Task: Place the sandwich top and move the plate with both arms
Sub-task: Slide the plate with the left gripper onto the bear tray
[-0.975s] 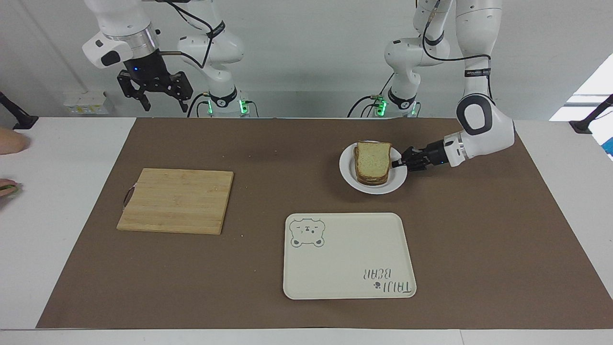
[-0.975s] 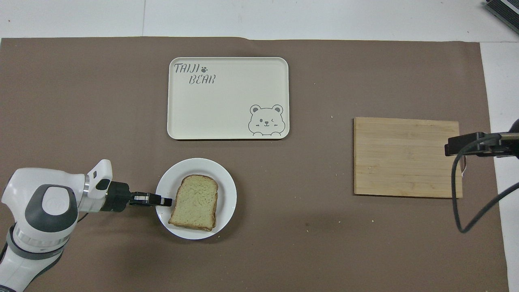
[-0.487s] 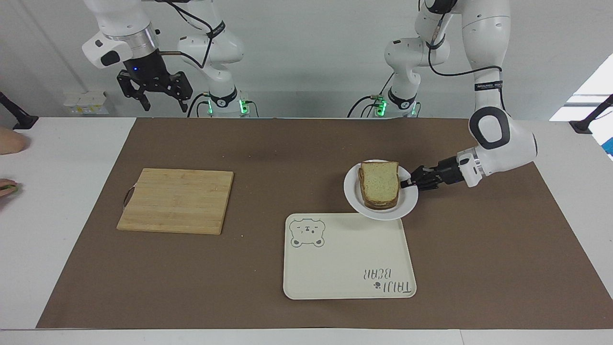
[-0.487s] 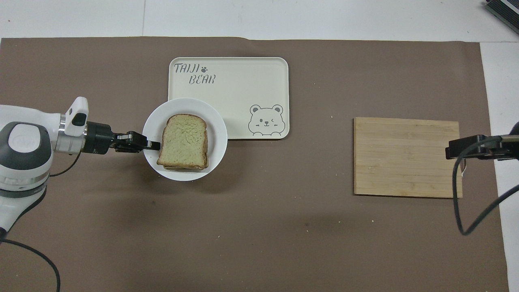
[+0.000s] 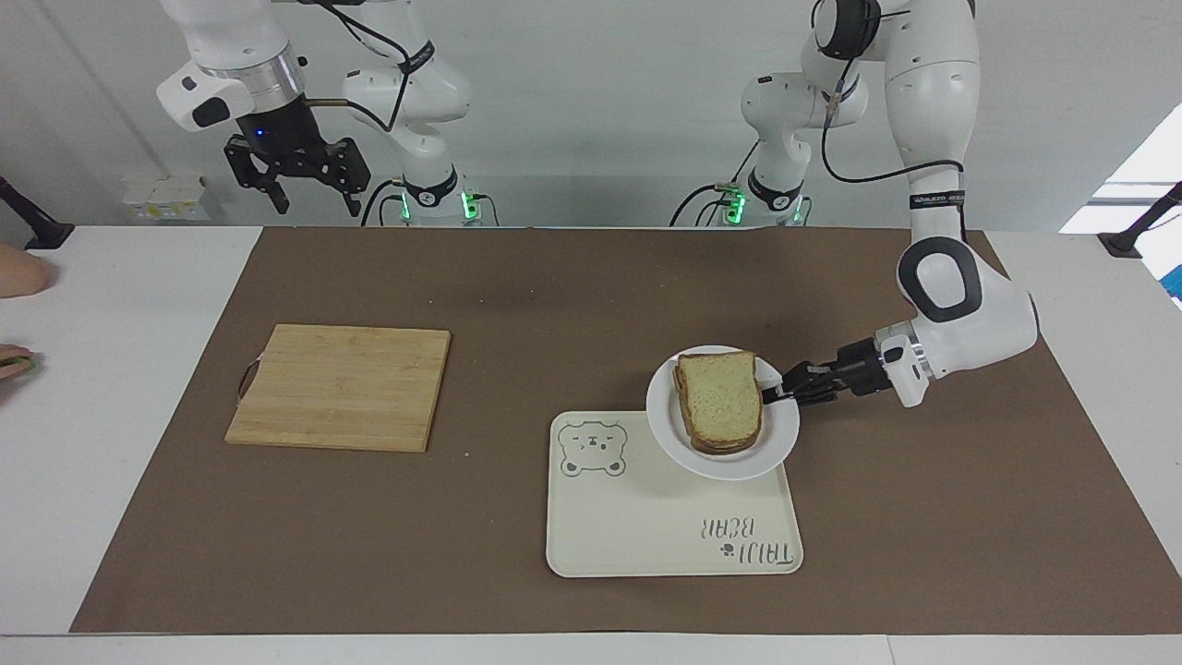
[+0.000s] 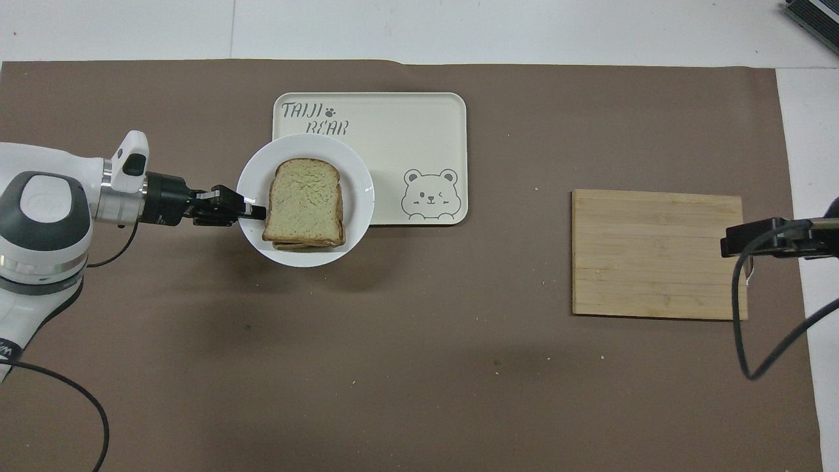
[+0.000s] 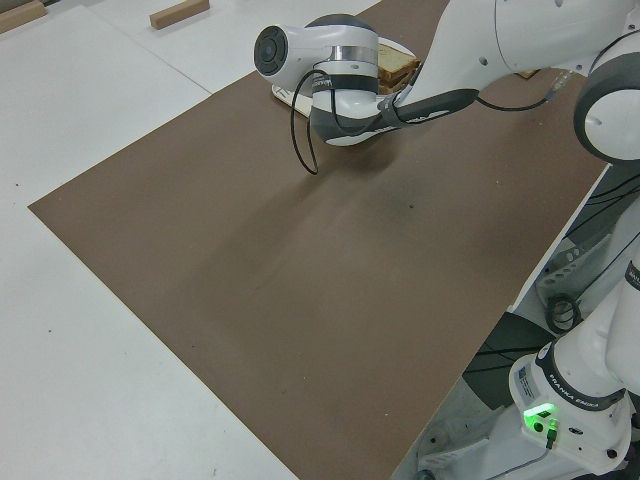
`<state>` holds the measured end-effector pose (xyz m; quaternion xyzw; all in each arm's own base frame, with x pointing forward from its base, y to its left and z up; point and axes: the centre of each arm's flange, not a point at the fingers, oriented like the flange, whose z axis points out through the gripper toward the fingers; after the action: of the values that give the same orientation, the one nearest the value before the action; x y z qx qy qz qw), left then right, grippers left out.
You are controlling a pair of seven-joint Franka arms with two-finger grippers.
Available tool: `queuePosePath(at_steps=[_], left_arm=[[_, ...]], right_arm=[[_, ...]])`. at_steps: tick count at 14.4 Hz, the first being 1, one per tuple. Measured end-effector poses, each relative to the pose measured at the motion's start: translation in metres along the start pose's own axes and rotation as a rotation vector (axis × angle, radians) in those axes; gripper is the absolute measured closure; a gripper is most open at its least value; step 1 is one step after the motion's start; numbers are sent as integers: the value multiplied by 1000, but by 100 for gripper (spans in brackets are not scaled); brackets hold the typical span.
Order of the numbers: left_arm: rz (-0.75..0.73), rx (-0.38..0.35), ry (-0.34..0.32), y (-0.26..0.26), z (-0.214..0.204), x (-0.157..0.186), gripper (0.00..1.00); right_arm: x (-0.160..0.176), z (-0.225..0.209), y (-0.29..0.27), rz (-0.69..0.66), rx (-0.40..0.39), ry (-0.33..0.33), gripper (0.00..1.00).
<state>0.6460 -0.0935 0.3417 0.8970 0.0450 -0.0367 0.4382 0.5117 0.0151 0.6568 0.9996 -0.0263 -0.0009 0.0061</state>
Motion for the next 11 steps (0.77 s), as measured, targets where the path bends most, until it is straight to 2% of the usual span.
queuePosePath(at_steps=[4,11], left_arm=[[-25,18,39,5,27,32,91],[-26,72,77,-5,80,39,91]], right_arm=[[0,0,0,0,0,1,0],[0,0,0,0,0,1,0]])
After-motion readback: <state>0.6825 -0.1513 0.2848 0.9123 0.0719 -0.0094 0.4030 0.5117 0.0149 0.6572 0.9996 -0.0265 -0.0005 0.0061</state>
